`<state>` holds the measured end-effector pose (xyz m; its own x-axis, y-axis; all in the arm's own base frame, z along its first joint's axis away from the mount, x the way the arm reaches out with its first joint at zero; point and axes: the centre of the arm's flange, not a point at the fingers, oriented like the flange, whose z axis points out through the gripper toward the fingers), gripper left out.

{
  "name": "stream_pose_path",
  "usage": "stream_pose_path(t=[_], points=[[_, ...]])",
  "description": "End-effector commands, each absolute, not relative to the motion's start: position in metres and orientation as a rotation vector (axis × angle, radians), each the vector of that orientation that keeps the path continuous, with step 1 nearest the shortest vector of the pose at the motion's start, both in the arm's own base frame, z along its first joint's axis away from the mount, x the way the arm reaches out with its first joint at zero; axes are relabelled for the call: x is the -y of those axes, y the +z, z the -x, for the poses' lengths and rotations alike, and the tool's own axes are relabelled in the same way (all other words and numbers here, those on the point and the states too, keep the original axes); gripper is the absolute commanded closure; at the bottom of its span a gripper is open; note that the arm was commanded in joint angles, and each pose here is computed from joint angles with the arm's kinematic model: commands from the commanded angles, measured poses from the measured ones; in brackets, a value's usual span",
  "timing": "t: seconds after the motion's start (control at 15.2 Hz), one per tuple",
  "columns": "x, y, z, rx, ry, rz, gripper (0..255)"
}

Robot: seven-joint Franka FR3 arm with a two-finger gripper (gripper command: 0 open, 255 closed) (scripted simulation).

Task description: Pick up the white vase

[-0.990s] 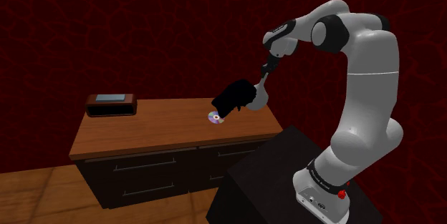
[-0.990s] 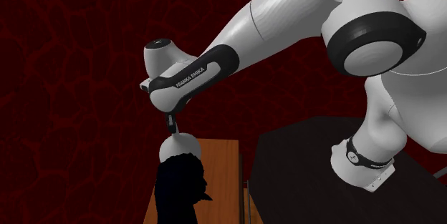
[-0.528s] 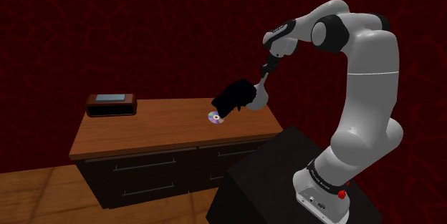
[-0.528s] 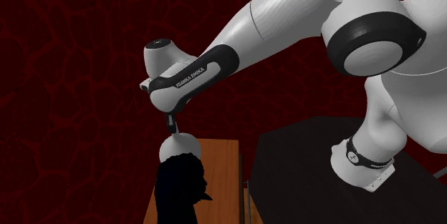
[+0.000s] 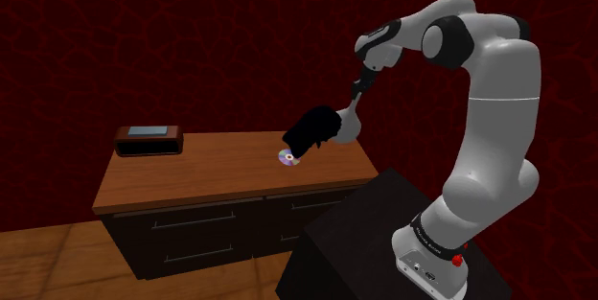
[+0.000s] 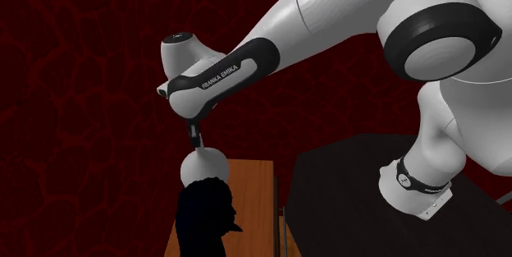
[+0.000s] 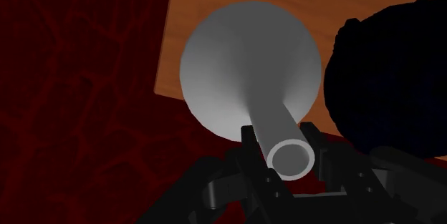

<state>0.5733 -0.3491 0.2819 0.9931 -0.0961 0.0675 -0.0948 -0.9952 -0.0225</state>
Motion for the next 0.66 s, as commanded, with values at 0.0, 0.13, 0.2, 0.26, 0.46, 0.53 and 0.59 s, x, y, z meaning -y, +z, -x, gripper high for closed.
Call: stream_pose_path(t=[0.0, 0.13, 0.2, 0.26, 0.46, 0.53, 0.59], points=[[0.349, 0.294, -0.573, -0.148, -0.111, 3.117, 255], [0.349, 0.304, -0.573, -0.148, -0.111, 3.117, 255], [0.349, 0.310, -0.573, -0.148, -0.111, 3.117, 255], [0.349, 0.315, -0.573, -0.148, -0.111, 3.117, 255], [0.349, 0.331, -0.573, -0.148, -0.111, 3.117, 255], [0.349, 0.332, -0.573, -0.149, -0.111, 3.117, 255], [0.349, 0.332, -0.573, -0.149, -0.111, 3.117, 255]])
